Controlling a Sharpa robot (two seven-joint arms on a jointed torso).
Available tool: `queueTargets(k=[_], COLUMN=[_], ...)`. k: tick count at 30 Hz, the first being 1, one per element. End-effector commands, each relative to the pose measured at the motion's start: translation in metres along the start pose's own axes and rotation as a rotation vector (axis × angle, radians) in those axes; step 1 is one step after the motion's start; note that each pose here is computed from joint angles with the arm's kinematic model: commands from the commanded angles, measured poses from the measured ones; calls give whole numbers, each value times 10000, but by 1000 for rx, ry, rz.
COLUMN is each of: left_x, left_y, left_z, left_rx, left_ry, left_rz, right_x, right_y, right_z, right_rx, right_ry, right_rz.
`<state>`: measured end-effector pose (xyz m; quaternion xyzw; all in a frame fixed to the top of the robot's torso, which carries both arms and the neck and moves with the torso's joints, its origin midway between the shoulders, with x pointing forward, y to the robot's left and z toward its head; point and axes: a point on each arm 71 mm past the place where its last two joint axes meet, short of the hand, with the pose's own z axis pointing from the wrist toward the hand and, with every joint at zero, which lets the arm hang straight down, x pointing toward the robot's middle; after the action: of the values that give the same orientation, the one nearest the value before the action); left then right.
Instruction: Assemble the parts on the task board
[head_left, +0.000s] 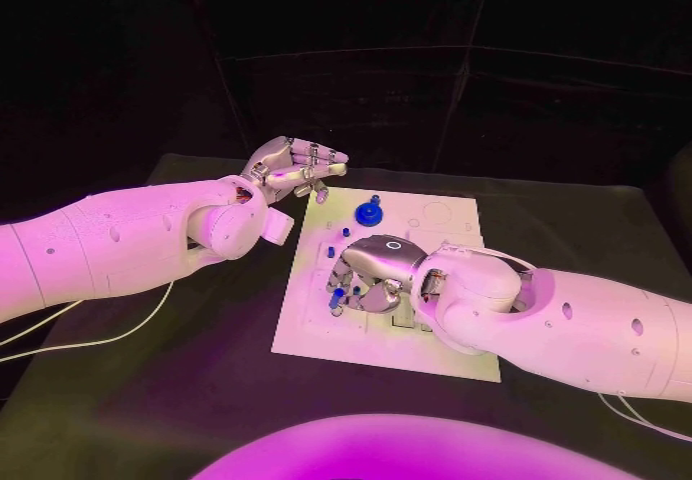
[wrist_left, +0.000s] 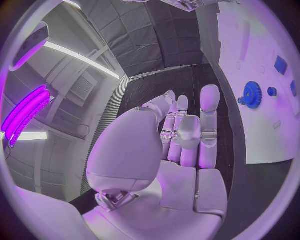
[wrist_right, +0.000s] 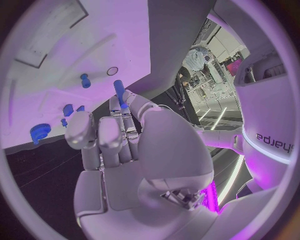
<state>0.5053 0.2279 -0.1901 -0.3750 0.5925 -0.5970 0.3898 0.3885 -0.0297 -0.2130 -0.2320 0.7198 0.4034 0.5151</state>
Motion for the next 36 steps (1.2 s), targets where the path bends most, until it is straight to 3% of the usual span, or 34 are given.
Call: queueTargets(k=[1,36], left_x=[9,7], left_y=[-14,-12], left_z=[6,4], left_rx=[8,6], left_ry=[10,11], left_rz=[-7,-8], right_x=[33,160], right_y=[10,-62], right_z=[13,124], right_rx=[-26,15], right_ry=[26,89], right_rz=[-13,-56])
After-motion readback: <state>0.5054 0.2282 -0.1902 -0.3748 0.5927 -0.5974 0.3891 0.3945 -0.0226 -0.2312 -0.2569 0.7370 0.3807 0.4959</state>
